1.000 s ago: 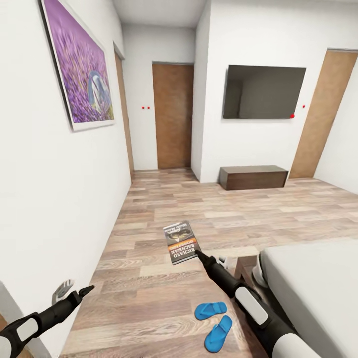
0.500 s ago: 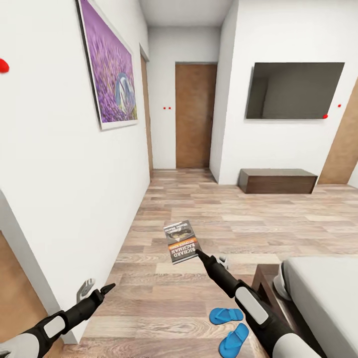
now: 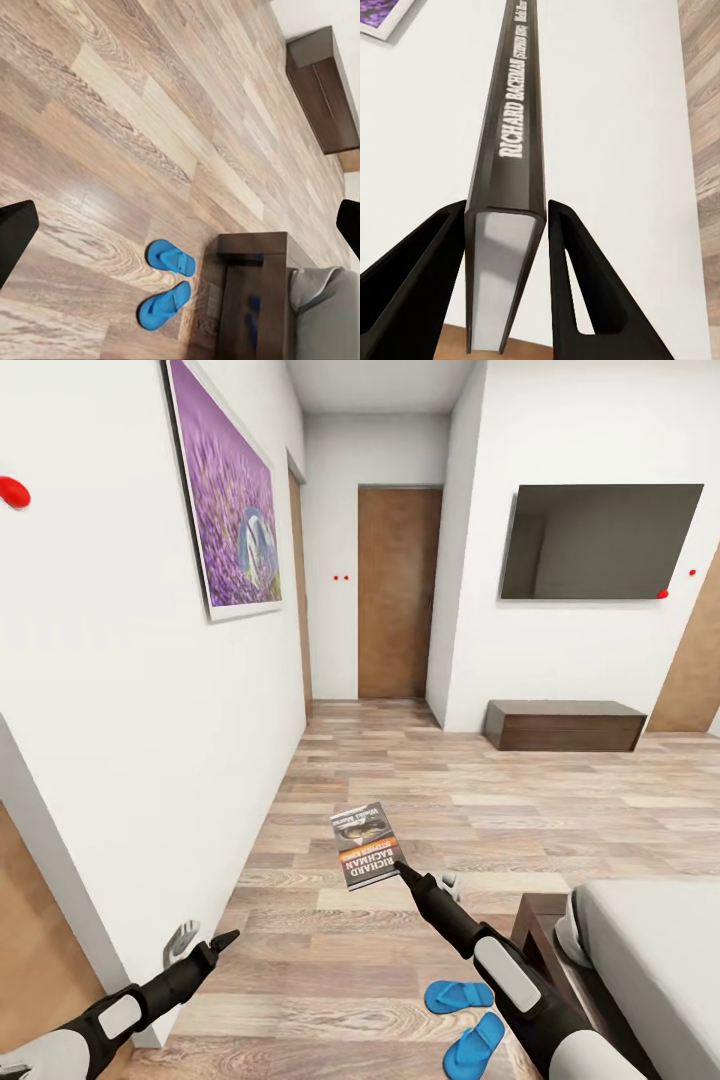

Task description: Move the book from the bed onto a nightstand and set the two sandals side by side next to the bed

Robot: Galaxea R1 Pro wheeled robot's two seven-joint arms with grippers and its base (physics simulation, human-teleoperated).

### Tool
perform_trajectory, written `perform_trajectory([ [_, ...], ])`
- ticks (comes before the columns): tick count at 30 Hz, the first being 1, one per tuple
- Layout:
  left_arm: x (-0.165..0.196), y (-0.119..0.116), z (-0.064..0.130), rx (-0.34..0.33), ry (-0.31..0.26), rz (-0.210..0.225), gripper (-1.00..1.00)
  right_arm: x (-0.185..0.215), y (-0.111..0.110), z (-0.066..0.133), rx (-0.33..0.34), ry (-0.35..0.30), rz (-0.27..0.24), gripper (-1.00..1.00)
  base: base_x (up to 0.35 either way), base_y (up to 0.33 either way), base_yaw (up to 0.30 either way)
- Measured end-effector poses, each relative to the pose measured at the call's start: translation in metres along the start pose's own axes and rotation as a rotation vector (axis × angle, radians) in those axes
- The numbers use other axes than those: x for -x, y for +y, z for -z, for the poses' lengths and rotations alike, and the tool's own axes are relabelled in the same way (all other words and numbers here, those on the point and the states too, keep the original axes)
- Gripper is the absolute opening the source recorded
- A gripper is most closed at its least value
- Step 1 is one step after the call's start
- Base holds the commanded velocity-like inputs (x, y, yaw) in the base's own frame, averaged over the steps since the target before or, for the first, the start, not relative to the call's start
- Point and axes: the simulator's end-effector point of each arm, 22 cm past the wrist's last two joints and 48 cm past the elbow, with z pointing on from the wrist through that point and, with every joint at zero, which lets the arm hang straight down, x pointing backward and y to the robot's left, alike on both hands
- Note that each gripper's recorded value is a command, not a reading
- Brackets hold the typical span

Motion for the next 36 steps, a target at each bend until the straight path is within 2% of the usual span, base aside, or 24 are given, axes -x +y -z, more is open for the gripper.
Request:
perform_trajectory([
  [6, -0.021, -0.005, -0.007, -0.008, 0.018, 0.002, 1.00, 0.001, 0.000, 0.000, 0.001, -0.002, -0.001, -1.00, 0.000, 0.000, 0.002],
  [14, -0.046, -0.016, -0.018, -0.027, -0.015, -0.043, 1.00, 0.002, 0.000, 0.001, 0.001, -0.004, -0.002, -1.00, 0.000, 0.000, 0.000],
  [36, -0.042, -0.014, -0.017, -0.023, -0.041, -0.062, 1.00, 0.002, 0.002, 0.001, 0.012, -0.003, 0.000, -1.00, 0.000, 0.000, 0.000],
])
